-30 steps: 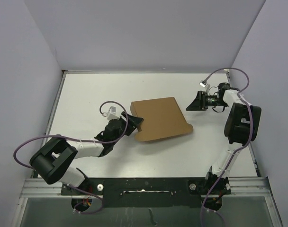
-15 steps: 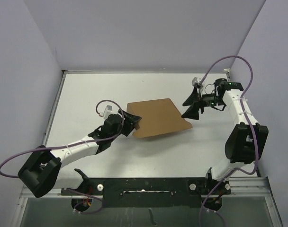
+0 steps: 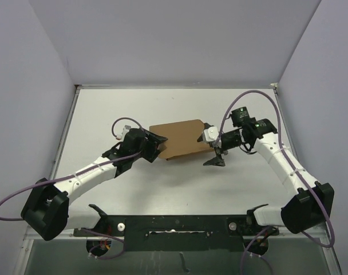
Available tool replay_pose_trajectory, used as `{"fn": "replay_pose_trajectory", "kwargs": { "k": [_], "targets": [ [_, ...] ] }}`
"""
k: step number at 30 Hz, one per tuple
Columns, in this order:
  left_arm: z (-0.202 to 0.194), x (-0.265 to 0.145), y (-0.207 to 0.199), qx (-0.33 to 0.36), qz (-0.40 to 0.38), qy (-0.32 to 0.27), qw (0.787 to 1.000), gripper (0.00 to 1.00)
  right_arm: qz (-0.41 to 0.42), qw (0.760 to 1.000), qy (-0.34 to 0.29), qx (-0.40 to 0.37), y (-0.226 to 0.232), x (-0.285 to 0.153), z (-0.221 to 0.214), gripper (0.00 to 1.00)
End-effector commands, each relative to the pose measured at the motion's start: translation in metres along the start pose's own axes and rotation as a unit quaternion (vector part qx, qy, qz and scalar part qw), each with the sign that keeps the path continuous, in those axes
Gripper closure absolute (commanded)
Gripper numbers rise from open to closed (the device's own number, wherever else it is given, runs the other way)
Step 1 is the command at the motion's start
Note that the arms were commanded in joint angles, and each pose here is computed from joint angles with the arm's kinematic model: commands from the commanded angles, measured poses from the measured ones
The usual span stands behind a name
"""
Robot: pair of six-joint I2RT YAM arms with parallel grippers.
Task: Fold the paper box
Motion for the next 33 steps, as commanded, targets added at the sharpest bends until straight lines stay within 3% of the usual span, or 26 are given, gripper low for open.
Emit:
{"fn": "replay_pose_trajectory", "kwargs": {
  "k": [1, 12, 33],
  "targets": [
    [0.002, -0.015, -0.029, -0.031, -0.026, 0.008, 0.999, 0.46, -0.070, 0.991, 0.066, -0.090, -0.017, 0.013, 0.010, 0.02],
    [0.004, -0.015, -0.031, -0.037, -0.021, 0.005, 0.999, 0.46, -0.126, 0.982, 0.106, -0.096, -0.022, 0.038, -0.001, 0.02],
    [0.003, -0.014, -0.027, -0.046, -0.024, 0.013, 0.999, 0.47, -0.180, 0.973, 0.130, -0.061, -0.033, 0.051, -0.017, 0.59]
  ]
}}
Point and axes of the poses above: each gripper's point midway between its finger pads, its own x axis out along the fingers, its own y axis along the line the jaws close on, z = x × y, the point moved 10 cm from there along -x, back along the fingers, and after that the axes turned 2 degrees about -x, right-handed, at the moved point
